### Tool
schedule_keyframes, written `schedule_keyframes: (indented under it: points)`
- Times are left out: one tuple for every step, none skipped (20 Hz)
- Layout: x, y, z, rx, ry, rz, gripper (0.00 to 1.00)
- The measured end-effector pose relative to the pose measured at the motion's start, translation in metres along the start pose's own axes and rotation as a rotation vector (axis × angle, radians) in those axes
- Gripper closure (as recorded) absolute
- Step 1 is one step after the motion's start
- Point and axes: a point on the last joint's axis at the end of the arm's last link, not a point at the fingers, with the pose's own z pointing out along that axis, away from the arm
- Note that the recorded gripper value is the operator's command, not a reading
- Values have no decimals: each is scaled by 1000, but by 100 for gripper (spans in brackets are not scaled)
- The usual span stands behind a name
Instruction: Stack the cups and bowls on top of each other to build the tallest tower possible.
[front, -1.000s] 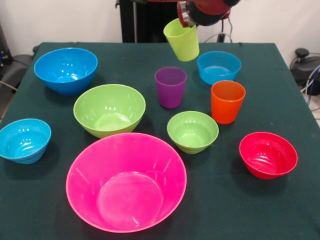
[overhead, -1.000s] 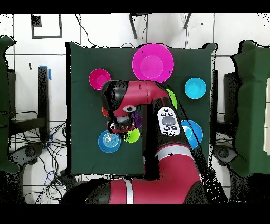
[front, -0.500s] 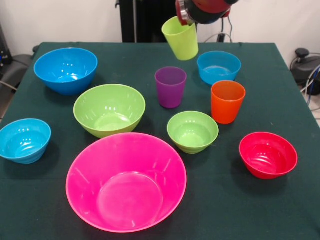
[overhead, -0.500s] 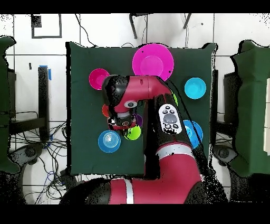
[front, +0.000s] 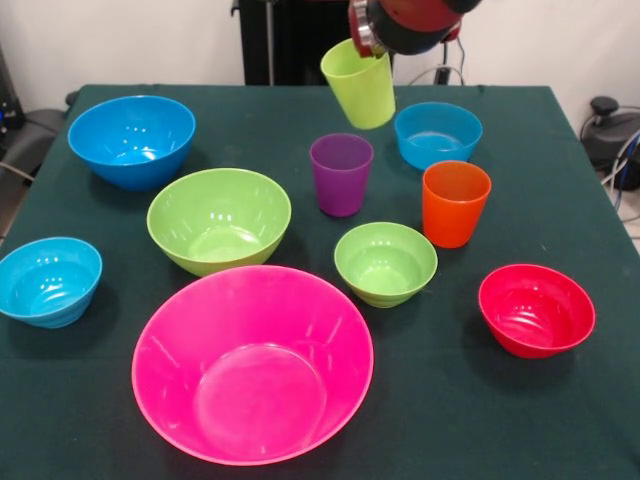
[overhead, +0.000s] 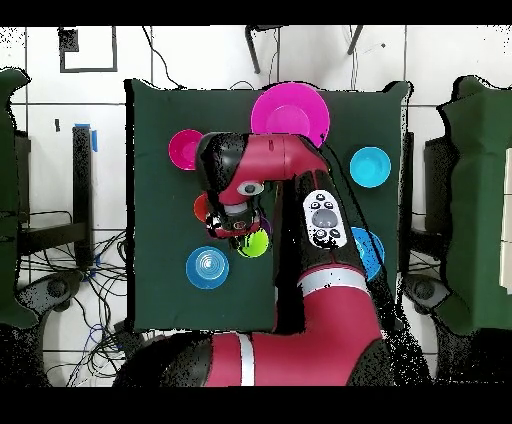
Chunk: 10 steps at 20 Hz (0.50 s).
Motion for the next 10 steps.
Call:
schedule_keyframes:
  points:
    - [-2, -1, -1, 0, -2, 1, 100]
    - [-5, -2, -1, 0, -6, 2, 100]
    - [-8, -3, -2, 0, -10, 3, 100]
    - [-10, -4, -2, -1, -11, 4, 100]
    - [-12, -4, -2, -1, -13, 4, 100]
    - [-16, -6, -1, -2, -16, 5, 100]
    - [-19, -7, -1, -4, -17, 5, 100]
    - [-20, -7, -1, -4, -17, 6, 100]
    - [-21, -7, 0, -5, -18, 6, 100]
    - [-23, -8, 0, -5, -17, 6, 100]
